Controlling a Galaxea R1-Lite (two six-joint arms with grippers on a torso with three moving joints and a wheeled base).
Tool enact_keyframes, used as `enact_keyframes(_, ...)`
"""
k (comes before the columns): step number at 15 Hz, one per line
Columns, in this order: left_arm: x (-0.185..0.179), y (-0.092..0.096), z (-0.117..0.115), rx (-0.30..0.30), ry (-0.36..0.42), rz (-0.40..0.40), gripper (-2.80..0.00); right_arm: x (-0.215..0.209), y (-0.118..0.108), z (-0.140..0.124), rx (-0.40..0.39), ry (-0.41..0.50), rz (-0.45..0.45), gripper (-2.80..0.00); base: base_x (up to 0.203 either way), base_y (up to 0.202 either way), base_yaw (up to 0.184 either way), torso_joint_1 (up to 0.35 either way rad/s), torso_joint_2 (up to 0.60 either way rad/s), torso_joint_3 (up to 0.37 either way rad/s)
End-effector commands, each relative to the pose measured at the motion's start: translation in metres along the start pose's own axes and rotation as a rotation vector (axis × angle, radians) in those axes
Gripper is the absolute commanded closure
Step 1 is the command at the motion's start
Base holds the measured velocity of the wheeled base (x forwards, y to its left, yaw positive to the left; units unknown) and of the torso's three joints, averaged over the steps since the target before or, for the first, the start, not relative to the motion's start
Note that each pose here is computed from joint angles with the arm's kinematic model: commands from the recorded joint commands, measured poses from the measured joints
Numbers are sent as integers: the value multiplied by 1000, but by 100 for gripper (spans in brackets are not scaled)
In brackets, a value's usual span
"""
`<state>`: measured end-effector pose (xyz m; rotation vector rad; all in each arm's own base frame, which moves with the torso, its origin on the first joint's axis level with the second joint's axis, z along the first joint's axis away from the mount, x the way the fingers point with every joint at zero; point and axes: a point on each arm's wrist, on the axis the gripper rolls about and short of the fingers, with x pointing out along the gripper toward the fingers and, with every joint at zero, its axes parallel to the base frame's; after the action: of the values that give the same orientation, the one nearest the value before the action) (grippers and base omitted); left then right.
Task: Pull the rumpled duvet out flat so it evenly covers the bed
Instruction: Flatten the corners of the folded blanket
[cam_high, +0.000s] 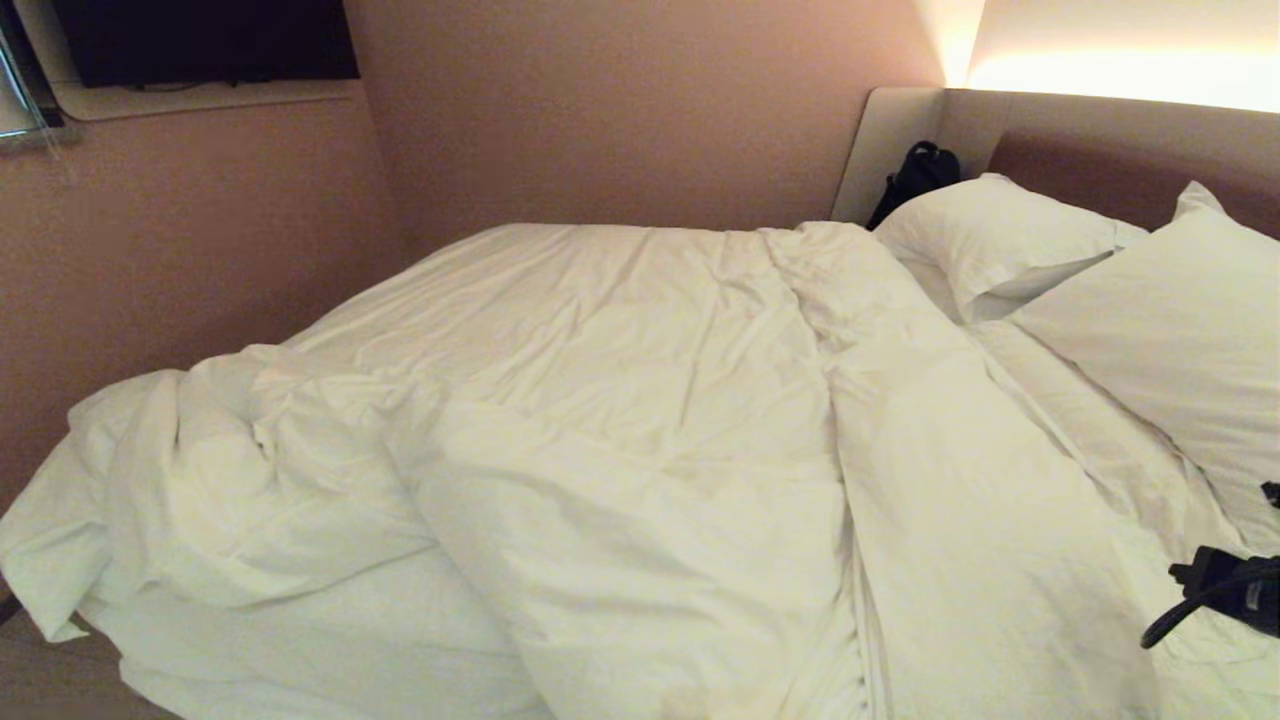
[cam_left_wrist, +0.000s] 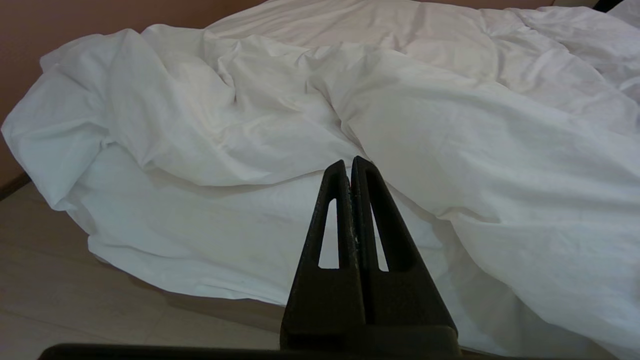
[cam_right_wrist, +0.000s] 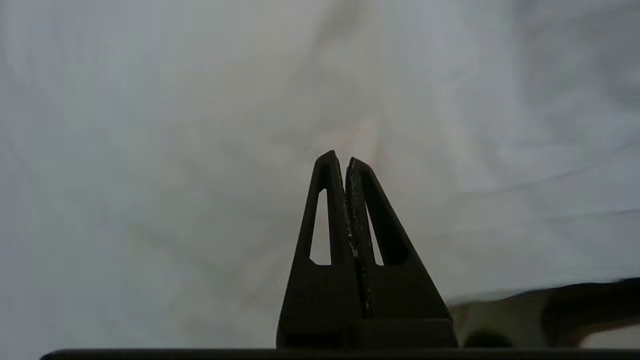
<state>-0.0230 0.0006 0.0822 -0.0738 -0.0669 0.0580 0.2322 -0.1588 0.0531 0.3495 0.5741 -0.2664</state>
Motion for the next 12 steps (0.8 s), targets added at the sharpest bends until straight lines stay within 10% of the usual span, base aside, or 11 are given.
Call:
enact_keyframes(1, 0, 0, 0, -1, 0, 1, 0, 12, -6, -16, -60, 78, 219, 0, 0, 0, 0, 0, 0, 0)
enact_keyframes(12, 0, 0, 0, -1, 0, 1, 0, 7, -64, -41, -108, 84, 187, 0, 0, 0, 0, 0, 0, 0)
